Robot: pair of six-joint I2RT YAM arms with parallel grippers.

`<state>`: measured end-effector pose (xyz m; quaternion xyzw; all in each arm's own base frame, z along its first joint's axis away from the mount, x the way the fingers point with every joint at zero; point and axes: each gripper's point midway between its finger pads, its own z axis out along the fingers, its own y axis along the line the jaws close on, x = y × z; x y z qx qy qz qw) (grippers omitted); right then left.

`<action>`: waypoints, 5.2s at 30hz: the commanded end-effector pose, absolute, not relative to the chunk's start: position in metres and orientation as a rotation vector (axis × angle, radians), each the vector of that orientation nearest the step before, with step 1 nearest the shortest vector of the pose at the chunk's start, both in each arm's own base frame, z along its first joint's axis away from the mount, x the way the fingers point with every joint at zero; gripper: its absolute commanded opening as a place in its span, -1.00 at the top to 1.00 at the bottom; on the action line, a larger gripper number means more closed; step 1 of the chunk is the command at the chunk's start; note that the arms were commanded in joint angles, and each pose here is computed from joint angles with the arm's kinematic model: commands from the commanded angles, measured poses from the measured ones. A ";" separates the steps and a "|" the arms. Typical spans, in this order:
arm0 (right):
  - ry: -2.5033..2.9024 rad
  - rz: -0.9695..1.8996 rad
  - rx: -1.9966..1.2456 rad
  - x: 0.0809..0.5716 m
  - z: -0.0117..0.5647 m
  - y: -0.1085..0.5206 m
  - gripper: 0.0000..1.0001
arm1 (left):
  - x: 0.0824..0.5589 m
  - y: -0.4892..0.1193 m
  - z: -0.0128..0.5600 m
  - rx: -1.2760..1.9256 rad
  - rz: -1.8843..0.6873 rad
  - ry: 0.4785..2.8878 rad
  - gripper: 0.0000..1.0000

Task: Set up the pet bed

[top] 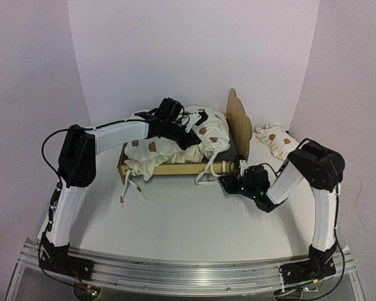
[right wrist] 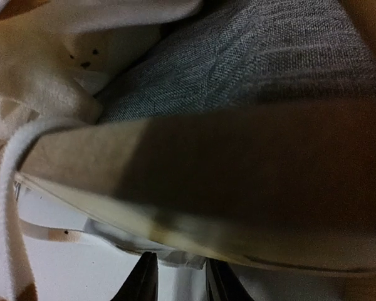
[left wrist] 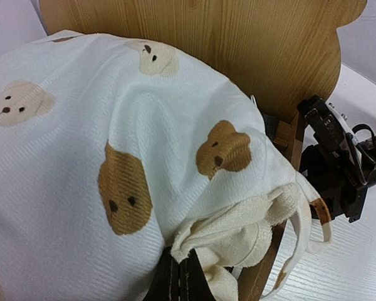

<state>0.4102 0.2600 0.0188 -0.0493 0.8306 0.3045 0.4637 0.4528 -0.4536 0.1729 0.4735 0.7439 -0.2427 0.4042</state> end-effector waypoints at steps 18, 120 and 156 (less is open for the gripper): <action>1.861 0.729 0.001 0.409 0.071 0.251 0.07 | 0.458 -0.460 0.180 1.180 -0.641 1.850 1.00; 2.293 0.493 -0.324 0.363 0.204 0.272 0.10 | 0.410 -0.319 0.188 1.407 -0.139 1.926 0.07; 2.320 0.499 -0.244 0.439 0.185 0.300 1.00 | 0.441 -0.244 0.184 1.275 -0.036 1.999 1.00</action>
